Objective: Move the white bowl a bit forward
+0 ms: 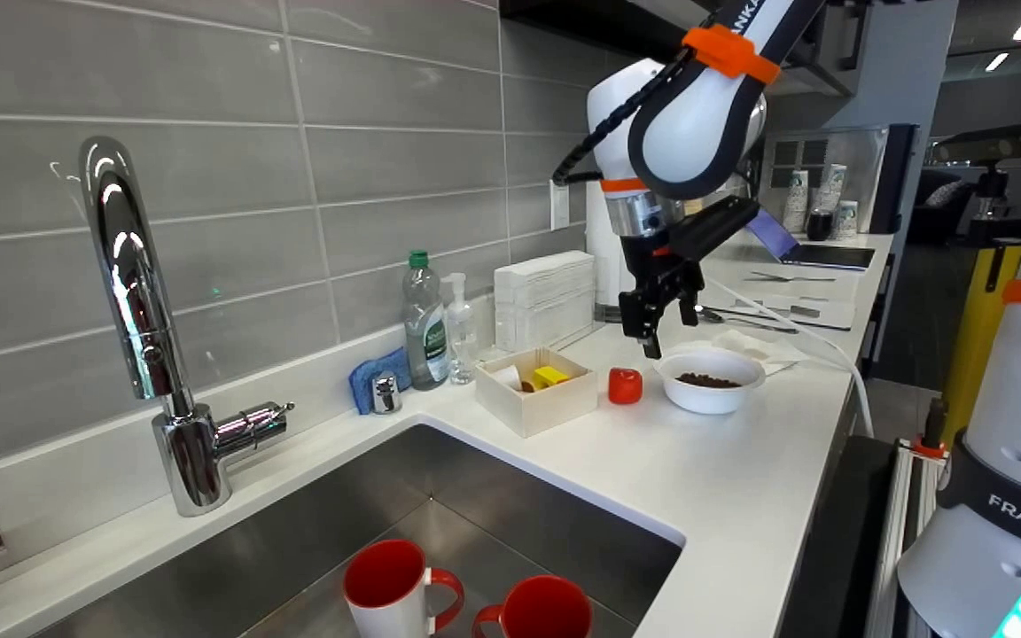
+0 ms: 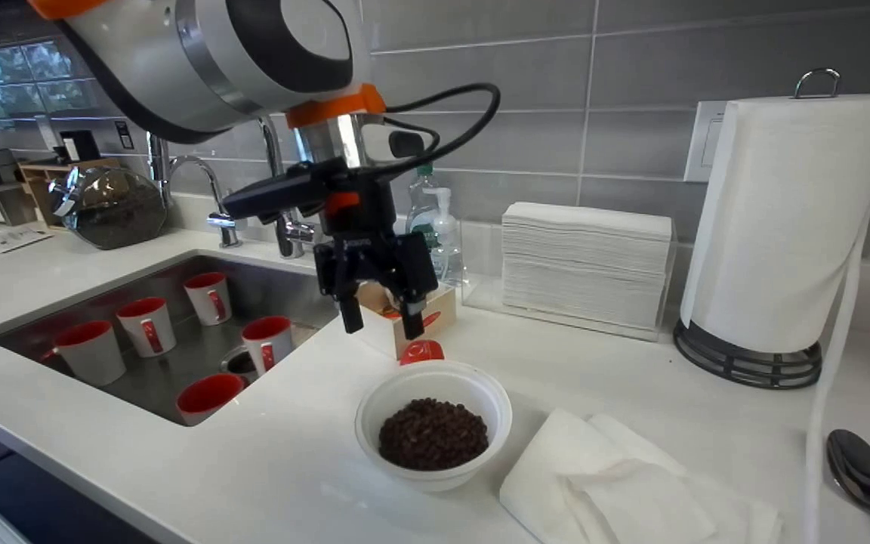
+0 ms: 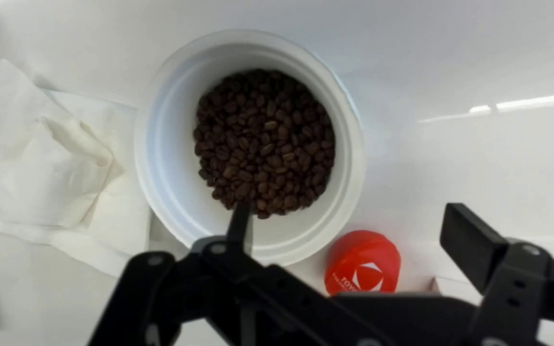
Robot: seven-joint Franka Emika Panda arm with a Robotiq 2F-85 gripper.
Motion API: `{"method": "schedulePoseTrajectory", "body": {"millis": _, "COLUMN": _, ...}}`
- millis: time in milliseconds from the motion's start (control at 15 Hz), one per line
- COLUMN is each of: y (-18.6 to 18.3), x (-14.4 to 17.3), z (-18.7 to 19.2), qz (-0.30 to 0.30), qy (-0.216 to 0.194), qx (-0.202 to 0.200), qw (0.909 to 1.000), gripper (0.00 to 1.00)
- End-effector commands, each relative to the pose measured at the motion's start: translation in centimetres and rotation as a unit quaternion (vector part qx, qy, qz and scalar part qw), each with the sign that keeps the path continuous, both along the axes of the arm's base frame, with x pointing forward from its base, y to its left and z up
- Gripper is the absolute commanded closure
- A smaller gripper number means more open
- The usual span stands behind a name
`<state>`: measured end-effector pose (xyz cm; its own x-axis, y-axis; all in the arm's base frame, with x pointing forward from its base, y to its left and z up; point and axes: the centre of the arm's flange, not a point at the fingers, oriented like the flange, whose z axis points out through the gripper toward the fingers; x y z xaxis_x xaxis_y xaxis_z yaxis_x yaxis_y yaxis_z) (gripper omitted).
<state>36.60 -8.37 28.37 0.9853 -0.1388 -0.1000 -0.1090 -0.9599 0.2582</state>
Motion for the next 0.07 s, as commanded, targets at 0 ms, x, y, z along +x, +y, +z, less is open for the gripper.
{"method": "schedulePoseTrajectory", "body": {"millis": 0, "y": 0.75, "x": -2.77, "z": 3.09, "qz": 0.011, "qy": -0.007, "qx": 0.007, "qw": 0.9999, "gripper": 0.00}}
